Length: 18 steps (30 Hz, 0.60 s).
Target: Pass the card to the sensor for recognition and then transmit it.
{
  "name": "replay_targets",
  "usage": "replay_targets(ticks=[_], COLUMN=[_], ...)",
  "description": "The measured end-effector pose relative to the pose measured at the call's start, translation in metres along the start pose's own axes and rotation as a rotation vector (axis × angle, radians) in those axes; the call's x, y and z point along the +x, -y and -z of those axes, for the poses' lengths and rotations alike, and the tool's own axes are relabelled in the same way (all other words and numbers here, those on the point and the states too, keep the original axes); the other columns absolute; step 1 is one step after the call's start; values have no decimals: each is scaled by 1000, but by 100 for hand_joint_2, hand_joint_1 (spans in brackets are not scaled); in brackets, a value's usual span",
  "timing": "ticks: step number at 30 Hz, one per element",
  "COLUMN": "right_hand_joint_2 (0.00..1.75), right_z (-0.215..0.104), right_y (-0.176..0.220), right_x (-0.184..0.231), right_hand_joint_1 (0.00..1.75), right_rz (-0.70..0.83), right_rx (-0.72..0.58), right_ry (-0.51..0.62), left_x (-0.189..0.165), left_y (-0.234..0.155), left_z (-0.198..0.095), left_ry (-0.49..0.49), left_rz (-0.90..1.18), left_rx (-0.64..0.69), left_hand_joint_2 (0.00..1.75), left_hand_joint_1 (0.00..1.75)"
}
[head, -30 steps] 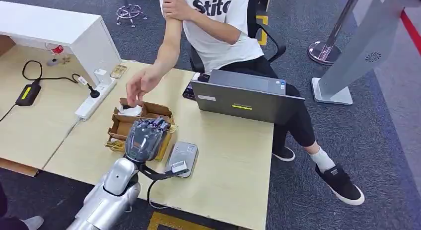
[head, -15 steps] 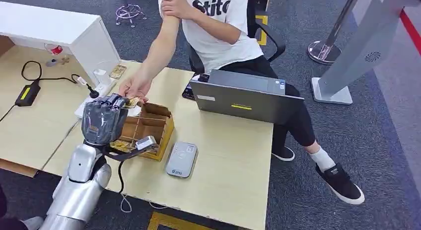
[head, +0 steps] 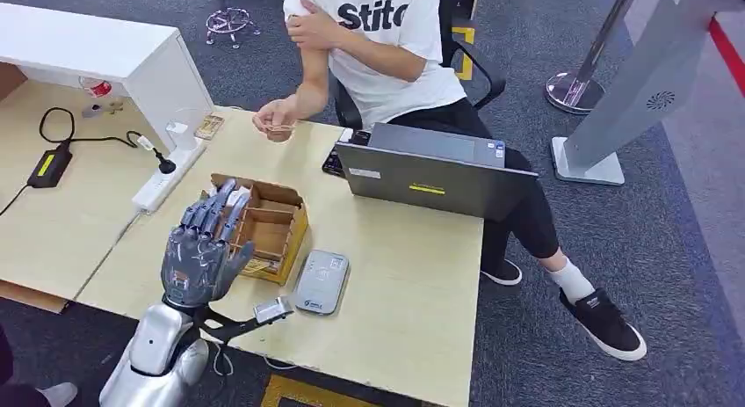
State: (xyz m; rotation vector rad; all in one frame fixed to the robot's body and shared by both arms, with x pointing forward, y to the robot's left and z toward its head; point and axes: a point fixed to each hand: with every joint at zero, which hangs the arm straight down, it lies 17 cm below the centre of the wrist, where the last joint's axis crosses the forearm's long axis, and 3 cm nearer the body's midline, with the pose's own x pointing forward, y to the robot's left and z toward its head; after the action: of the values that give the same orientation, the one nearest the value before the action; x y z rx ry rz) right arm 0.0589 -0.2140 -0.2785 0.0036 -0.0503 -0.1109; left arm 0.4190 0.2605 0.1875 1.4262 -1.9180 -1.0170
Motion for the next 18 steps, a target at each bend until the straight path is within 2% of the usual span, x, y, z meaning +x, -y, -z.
replay_targets(ticks=[8,18], right_hand_joint_2=[175,175], right_z=[0,0], right_y=[0,0], right_x=[0,-1], right_hand_joint_1=[0,0], right_rz=[12,5], right_rx=[1,1], right_ry=[2,4], left_x=[45,15], left_y=[34,98], left_z=[-18,-45], left_ry=[40,-12], left_rz=[-82,-59], left_rx=[-138,-369], left_hand_joint_2=[175,175], left_hand_joint_1=[0,0])
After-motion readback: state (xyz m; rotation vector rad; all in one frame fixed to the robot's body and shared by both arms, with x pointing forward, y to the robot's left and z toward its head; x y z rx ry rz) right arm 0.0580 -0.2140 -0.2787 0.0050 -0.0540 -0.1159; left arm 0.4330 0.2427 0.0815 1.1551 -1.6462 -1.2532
